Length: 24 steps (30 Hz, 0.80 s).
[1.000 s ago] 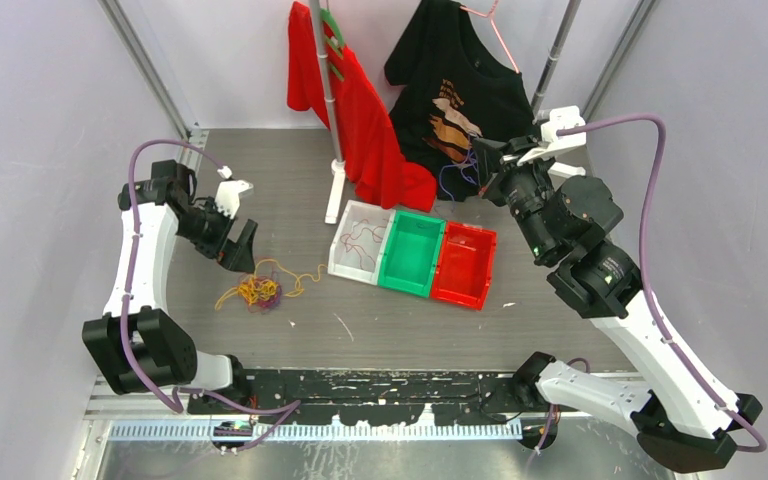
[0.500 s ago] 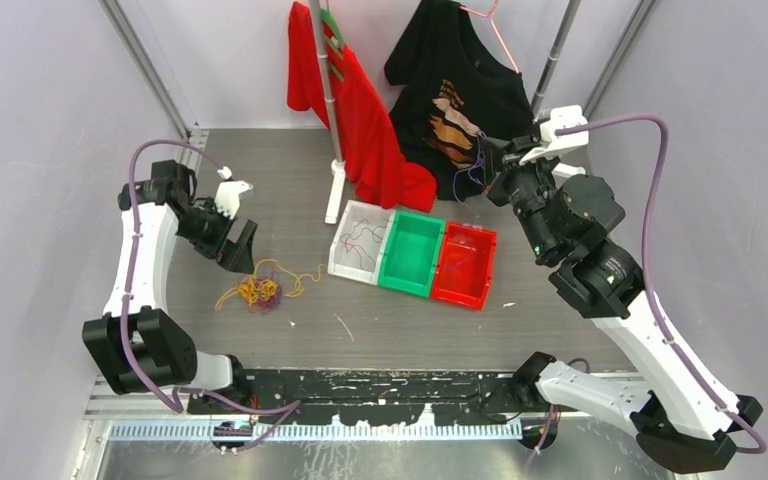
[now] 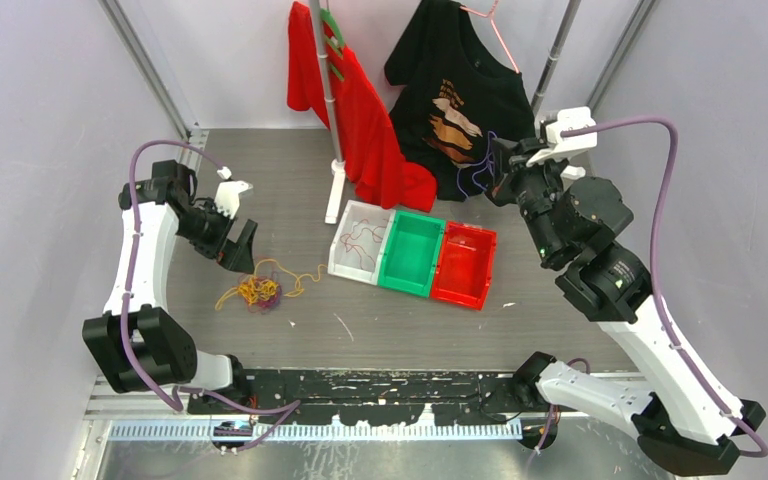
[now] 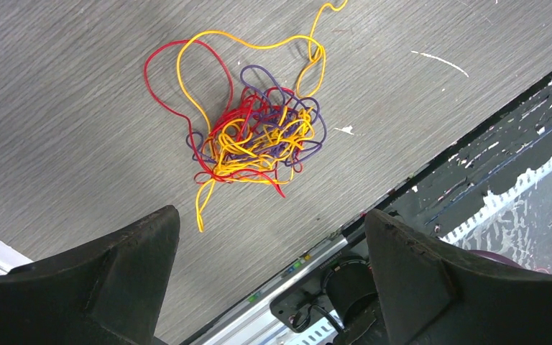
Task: Untangle the cables
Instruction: Untie the cable.
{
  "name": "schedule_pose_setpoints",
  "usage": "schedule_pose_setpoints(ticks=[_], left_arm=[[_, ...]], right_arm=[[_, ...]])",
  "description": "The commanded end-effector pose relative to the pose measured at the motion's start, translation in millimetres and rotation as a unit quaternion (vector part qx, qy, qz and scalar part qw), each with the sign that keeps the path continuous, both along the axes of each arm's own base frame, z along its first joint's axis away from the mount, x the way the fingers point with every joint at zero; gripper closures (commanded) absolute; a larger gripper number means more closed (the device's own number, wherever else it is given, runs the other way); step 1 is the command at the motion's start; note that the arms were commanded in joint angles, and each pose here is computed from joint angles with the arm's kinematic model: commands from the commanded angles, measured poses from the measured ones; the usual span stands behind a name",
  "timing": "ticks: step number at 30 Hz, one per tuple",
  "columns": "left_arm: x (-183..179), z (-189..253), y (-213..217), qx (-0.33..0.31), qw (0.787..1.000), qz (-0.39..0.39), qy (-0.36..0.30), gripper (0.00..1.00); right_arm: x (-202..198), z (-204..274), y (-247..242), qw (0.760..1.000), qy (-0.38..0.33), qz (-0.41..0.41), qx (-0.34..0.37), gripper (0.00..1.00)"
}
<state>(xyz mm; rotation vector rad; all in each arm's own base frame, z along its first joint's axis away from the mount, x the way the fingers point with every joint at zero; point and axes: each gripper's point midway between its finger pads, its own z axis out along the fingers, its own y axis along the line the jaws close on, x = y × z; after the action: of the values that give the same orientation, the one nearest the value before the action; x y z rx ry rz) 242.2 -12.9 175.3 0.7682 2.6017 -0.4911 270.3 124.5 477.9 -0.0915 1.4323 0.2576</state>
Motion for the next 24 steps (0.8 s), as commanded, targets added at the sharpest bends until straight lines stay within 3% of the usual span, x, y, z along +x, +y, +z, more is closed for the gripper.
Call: schedule_pose_setpoints(ticks=[1,10,24], left_arm=[[-1.2,4.7,-4.3,-0.01,1.0,0.0,0.003,0.0],[-5.9,3.1,-6.8,-0.016,1.0,-0.013,0.011,0.04],[-14.2,0.3,-9.3,-0.021,0.999,-0.023,0.019,0.07]], right_arm=[[-15.0,33.3,-23.3,0.999,-0.036,-0.023,0.019,0.99],[-18.0,27.6,-33.3,0.999,-0.034,-0.041,0.012,0.99],[2.3,-48.4,-13.2,0.999,0.026,-0.034,-0.015,0.99]])
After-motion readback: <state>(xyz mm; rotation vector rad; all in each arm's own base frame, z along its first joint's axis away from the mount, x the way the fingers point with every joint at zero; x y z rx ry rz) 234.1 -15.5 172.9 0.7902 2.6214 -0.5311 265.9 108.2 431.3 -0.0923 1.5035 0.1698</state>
